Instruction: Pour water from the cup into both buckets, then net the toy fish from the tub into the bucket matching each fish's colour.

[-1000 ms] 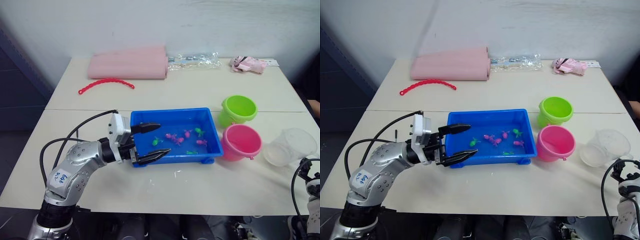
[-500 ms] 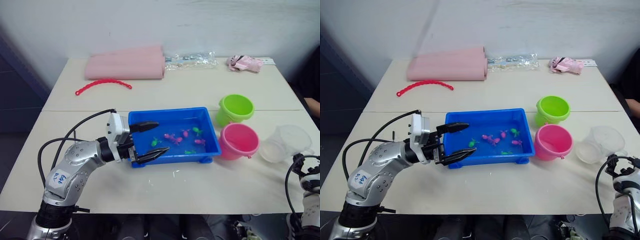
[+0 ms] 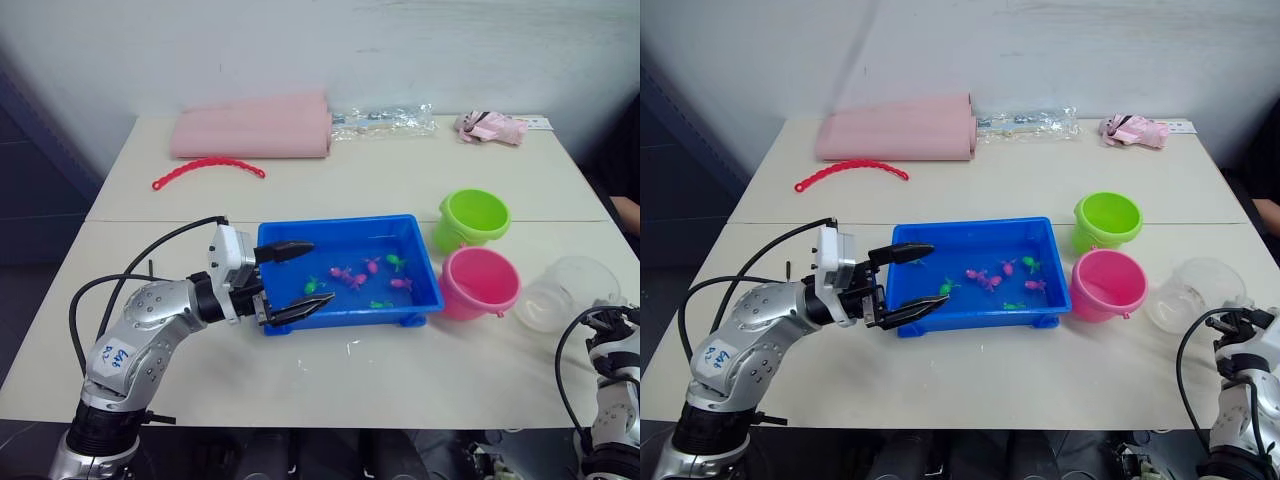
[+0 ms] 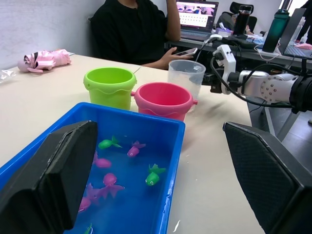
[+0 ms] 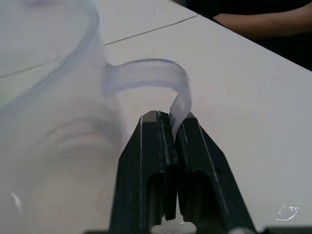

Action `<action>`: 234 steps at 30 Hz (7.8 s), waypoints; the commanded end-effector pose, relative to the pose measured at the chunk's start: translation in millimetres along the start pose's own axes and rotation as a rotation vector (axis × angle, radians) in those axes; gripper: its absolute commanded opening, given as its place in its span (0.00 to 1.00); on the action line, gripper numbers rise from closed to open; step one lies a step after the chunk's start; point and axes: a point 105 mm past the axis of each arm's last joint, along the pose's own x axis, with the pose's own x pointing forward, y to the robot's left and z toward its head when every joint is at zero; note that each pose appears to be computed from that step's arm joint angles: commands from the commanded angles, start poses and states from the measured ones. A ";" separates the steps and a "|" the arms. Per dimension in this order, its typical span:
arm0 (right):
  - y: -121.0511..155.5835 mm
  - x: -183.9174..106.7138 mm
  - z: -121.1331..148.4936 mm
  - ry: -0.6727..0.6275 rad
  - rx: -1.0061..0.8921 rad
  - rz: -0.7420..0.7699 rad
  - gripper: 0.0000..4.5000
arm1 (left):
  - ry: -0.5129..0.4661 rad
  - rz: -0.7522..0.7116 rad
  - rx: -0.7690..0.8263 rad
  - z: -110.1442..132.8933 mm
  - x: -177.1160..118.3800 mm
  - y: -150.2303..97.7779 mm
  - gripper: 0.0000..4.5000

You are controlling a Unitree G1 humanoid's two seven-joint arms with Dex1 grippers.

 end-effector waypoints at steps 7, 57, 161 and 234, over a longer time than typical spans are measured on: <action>-9.5 -6.7 64.7 -0.192 -0.086 -0.015 0.02 | -0.014 0.012 0.049 9.0 -9.0 2.0 1.00; 113.5 -20.1 161.9 -0.515 -1.188 0.416 0.02 | 0.060 -0.224 0.066 -5.0 30.8 20.0 1.00; 74.5 32.3 156.4 -0.326 -0.610 0.119 0.02 | -0.043 0.004 0.041 18.0 14.4 54.8 1.00; 181.5 95.1 186.9 -0.550 -1.308 0.299 0.02 | -0.030 0.060 0.075 8.6 42.4 65.1 1.00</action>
